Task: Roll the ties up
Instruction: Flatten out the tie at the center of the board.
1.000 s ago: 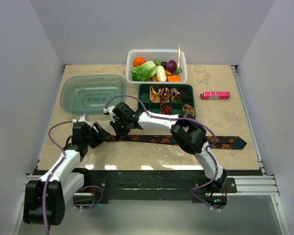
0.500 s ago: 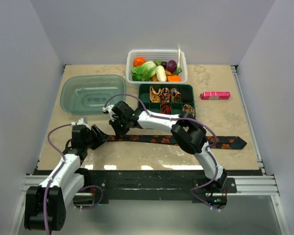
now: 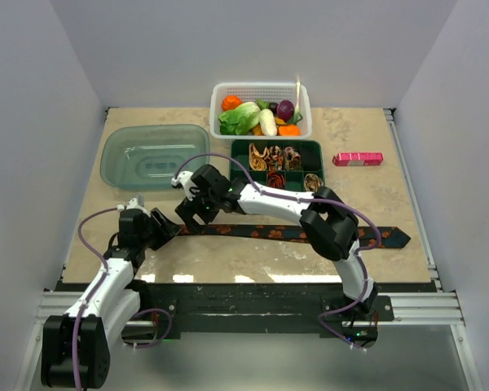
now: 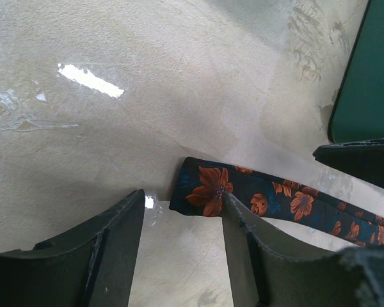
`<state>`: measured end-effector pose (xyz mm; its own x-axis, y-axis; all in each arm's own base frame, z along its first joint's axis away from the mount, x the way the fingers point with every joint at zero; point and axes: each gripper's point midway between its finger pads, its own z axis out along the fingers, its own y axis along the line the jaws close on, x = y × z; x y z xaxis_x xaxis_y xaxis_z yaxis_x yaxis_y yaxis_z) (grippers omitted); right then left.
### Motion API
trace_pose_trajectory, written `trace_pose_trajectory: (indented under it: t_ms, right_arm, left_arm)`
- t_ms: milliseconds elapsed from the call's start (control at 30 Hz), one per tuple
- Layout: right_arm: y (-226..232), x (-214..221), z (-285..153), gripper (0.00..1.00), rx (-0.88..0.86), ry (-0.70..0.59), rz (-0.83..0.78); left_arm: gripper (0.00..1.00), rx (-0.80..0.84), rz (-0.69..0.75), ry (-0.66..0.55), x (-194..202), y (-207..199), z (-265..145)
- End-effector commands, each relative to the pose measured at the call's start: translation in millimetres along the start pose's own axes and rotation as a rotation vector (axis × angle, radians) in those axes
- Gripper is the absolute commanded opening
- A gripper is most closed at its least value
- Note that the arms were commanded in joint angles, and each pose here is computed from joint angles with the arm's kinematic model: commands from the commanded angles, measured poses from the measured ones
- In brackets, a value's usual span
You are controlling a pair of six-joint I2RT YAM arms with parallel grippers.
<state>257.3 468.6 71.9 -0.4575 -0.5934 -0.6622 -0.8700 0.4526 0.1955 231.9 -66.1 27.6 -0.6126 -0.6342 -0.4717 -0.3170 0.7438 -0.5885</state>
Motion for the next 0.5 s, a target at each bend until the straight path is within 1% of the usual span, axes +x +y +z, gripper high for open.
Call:
trace_pose_trajectory:
  t_ms: [0,167,267,333,467]
  right_arm:
    - [0,1,-4,0.87,-0.011,0.013,-0.091]
    - [-6,17,1,0.84,0.010,0.063,-0.104]
    - [-9,24,5,0.81,0.030,0.088,-0.114]
    - [-9,30,8,0.74,0.038,0.110,-0.121]
    - [-7,43,16,0.73,0.029,0.150,-0.123]
  left_arm:
    - [0.56,0.017,0.015,-0.051,-18,-10,-3]
    - [0.56,0.024,0.017,-0.054,-20,-12,-4]
    - [0.56,0.032,0.021,-0.056,-20,-13,-4]
    - [0.56,0.036,0.020,-0.055,-20,-14,-4]
    - [0.56,0.038,0.020,-0.060,-21,-15,-5]
